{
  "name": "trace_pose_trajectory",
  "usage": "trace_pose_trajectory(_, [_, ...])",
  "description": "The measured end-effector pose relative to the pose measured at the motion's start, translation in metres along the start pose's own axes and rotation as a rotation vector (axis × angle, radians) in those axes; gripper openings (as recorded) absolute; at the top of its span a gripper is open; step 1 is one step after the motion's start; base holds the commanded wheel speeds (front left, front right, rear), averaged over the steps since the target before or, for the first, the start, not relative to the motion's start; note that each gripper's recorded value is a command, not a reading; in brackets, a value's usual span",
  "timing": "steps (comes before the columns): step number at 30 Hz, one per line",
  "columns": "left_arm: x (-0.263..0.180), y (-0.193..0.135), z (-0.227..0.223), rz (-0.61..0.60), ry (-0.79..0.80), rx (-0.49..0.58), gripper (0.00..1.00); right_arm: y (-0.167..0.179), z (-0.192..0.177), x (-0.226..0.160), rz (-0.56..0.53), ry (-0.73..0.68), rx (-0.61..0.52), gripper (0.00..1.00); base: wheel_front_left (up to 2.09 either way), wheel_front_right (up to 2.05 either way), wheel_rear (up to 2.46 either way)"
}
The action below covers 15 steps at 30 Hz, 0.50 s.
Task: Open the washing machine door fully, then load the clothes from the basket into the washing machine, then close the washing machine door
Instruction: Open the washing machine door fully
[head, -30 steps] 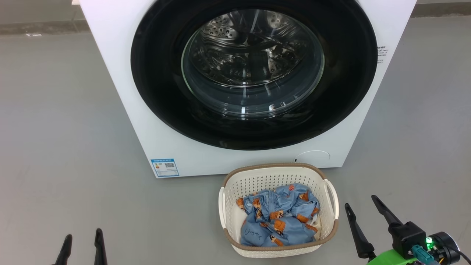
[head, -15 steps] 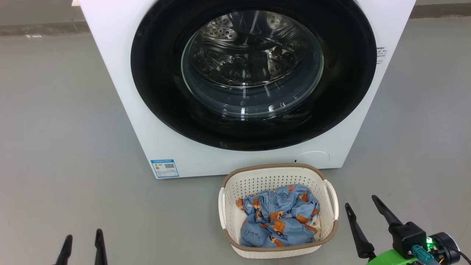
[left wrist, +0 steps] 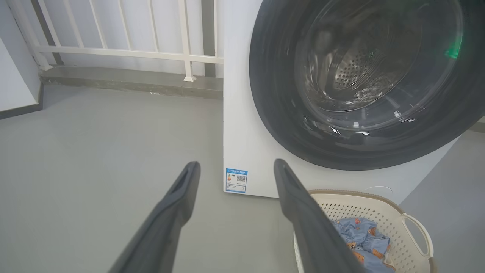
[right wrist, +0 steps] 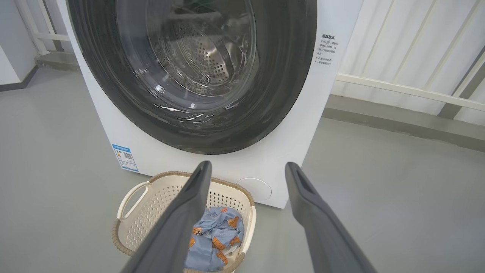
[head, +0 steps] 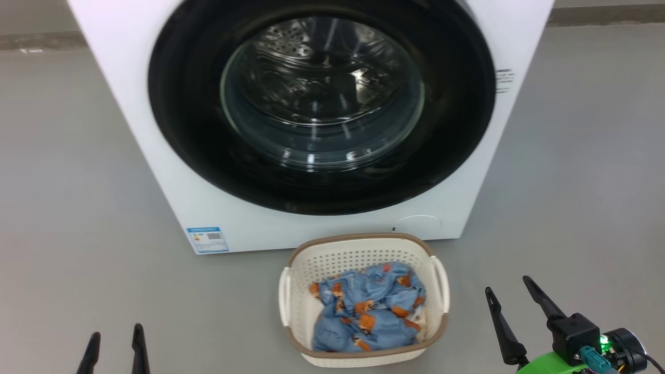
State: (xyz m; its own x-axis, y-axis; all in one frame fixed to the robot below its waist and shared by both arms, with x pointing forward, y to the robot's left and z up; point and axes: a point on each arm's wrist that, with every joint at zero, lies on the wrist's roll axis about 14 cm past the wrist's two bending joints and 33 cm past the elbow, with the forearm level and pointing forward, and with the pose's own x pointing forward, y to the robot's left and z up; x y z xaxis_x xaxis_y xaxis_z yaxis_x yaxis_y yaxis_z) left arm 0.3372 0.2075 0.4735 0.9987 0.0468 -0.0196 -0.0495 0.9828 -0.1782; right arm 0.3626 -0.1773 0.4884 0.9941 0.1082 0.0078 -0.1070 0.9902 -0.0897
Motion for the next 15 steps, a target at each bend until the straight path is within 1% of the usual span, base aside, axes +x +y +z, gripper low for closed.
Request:
trace_pose_trajectory(9, [0.0001, -0.0002, -0.0007, 0.000, 0.002, 0.000, 1.00, 0.0001, -0.0013, 0.0006, 0.001, 0.004, 0.001, 1.00, 1.21, 1.21, -2.41])
trace_pose_trajectory(15, [0.0004, 0.0002, 0.0032, 0.004, -0.012, -0.020, 1.00, 0.0007, -0.0013, 0.0011, 0.003, 0.004, 0.001, 1.00, 0.80, 0.80, -1.61])
